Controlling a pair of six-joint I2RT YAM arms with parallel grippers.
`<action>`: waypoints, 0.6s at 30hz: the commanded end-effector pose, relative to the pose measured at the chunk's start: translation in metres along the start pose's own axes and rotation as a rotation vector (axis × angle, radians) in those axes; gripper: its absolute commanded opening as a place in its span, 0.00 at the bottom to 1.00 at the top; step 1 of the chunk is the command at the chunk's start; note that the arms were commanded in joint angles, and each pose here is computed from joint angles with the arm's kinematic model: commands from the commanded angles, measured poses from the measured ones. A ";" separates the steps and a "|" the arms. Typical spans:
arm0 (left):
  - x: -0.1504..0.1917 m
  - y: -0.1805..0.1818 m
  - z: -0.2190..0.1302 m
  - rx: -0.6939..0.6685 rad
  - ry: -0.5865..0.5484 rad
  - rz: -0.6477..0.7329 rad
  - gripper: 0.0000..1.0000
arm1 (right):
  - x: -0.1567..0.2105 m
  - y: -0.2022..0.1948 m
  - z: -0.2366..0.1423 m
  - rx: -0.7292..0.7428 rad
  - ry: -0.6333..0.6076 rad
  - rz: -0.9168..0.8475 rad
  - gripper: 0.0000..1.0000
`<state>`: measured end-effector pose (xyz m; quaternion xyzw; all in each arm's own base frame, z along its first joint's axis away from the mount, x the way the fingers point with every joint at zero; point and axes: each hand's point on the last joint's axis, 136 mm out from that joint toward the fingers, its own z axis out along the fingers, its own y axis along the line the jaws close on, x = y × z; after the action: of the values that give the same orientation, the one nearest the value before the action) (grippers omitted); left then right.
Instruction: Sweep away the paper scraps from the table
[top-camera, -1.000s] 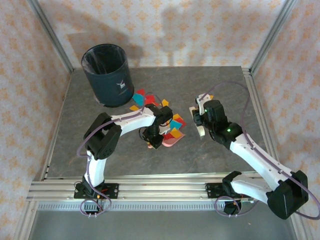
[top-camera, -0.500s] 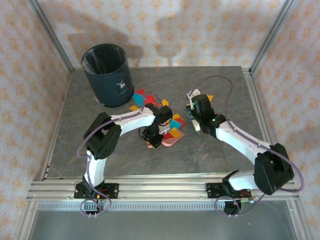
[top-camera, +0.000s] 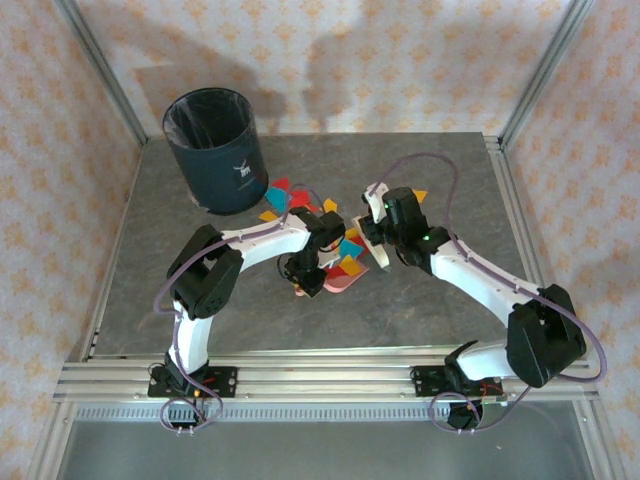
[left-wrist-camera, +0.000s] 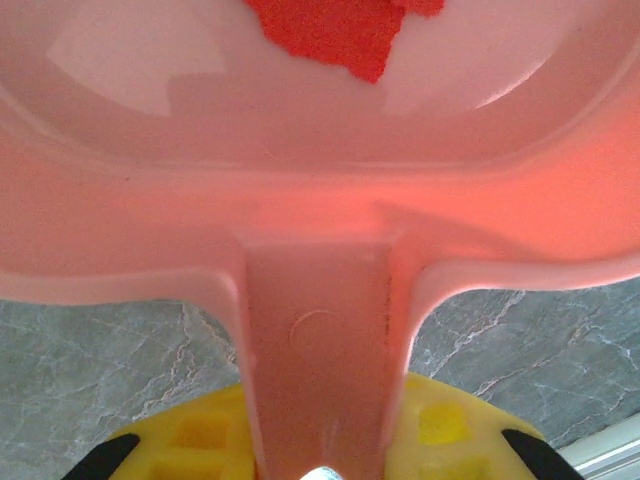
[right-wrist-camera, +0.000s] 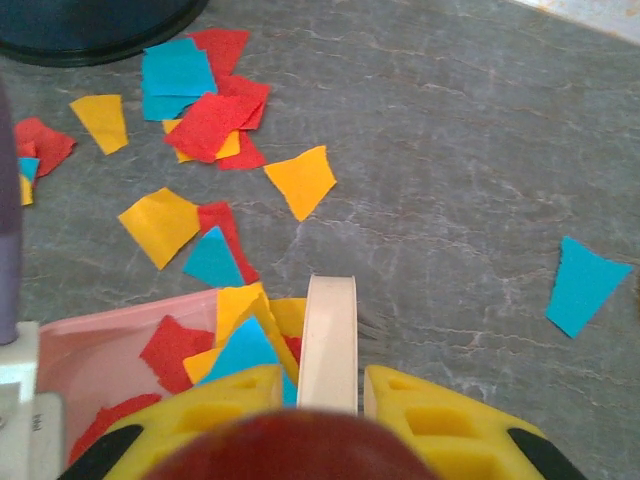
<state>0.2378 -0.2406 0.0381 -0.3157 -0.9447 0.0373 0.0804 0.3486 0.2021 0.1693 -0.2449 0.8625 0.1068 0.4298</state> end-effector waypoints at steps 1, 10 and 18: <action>0.004 0.004 -0.005 -0.006 0.000 -0.010 0.00 | 0.004 0.018 -0.014 -0.096 0.025 -0.008 0.00; 0.004 0.002 -0.007 0.001 -0.001 -0.008 0.00 | 0.011 0.033 -0.030 -0.177 0.069 -0.017 0.00; 0.006 0.001 -0.007 0.006 0.001 -0.004 0.00 | 0.010 0.042 -0.044 -0.222 0.069 -0.025 0.00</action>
<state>0.2375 -0.2410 0.0382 -0.3158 -0.9446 0.0387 0.0810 0.3037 0.2141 0.1739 -0.2933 0.8609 0.1709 0.3789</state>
